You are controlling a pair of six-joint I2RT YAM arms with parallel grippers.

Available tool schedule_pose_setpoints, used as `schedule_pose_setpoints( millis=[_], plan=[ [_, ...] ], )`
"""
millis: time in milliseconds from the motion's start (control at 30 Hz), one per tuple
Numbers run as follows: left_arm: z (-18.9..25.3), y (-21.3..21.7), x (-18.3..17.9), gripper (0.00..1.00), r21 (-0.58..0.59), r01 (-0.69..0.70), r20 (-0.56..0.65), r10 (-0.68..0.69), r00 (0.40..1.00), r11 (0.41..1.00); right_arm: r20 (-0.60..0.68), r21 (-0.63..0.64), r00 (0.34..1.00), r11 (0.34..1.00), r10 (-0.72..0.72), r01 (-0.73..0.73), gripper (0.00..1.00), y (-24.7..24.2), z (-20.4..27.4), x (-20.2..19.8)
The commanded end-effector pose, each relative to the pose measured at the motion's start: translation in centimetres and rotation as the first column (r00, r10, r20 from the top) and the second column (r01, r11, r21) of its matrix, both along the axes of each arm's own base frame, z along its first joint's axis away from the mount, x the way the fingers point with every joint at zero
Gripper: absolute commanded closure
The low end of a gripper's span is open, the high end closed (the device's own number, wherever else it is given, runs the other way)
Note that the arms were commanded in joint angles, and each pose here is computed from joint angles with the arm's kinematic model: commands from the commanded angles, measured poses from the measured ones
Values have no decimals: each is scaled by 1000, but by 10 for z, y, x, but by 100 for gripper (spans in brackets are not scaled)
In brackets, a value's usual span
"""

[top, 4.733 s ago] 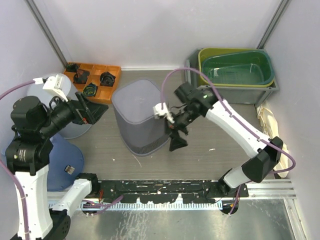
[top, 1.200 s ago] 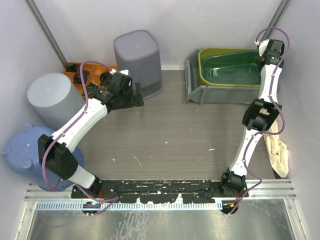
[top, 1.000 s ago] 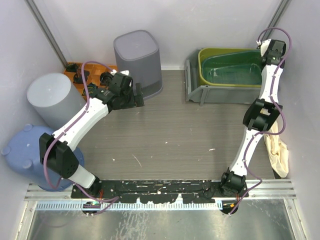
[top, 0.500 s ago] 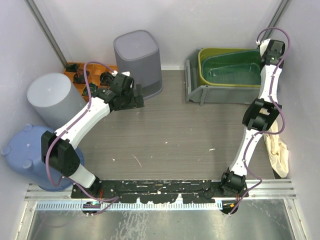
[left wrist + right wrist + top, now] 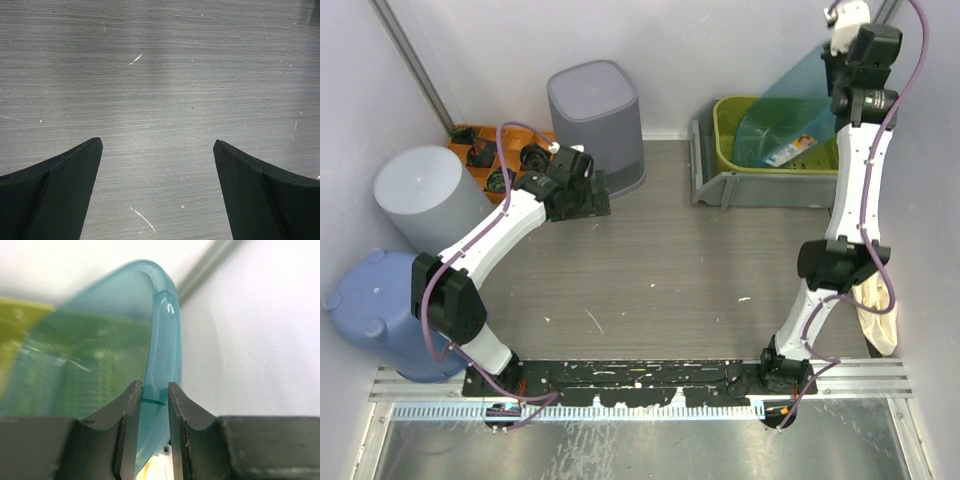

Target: Turn the large container upside down

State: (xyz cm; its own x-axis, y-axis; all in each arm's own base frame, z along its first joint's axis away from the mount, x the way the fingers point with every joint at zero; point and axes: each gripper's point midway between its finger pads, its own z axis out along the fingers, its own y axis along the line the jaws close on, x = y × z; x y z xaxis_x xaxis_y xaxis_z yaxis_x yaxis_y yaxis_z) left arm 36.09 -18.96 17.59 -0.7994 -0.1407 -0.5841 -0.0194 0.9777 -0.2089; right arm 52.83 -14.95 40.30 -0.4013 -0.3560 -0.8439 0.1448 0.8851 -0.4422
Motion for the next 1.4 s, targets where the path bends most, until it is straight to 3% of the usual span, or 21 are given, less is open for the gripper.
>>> schedule_pose_setpoints(
  millis=[0,333,500,567,600,633,667,767,900,1033,1367],
  plan=[
    [26,-4,10,4,-34,-3,65,6,998,999,292,-25,947,991,134,-133,100,72,118,-38],
    [33,8,7,4,5,-27,87,26,996,1000,389,-64,864,945,318,-319,100,165,168,-80],
    [39,10,6,4,9,-29,98,28,995,1000,369,-55,858,930,357,-364,100,184,159,-84],
    [40,11,5,4,9,-31,98,30,995,999,336,-75,878,939,340,-335,94,178,146,-76],
    [41,11,4,4,8,-31,96,30,995,1000,316,-106,894,948,318,-300,79,171,141,-72],
    [42,12,3,4,7,-31,95,30,995,999,291,-134,916,960,275,-246,57,156,135,-66],
    [43,13,1,4,7,-32,96,31,995,999,265,-161,947,977,182,-143,45,131,127,-58],
    [46,20,-6,4,11,-44,119,43,992,999,189,-138,976,981,-109,137,31,23,97,-39],
    [38,23,-10,3,3,-42,116,42,992,999,20,-45,954,953,-299,300,24,-73,5,-20],
    [38,21,-10,3,10,-23,102,22,995,1000,-102,-6,933,938,-345,346,18,-108,-70,-7],
    [28,36,-12,2,32,-52,89,49,995,998,-154,7,945,956,-288,293,11,-117,-111,19]
  ],
)
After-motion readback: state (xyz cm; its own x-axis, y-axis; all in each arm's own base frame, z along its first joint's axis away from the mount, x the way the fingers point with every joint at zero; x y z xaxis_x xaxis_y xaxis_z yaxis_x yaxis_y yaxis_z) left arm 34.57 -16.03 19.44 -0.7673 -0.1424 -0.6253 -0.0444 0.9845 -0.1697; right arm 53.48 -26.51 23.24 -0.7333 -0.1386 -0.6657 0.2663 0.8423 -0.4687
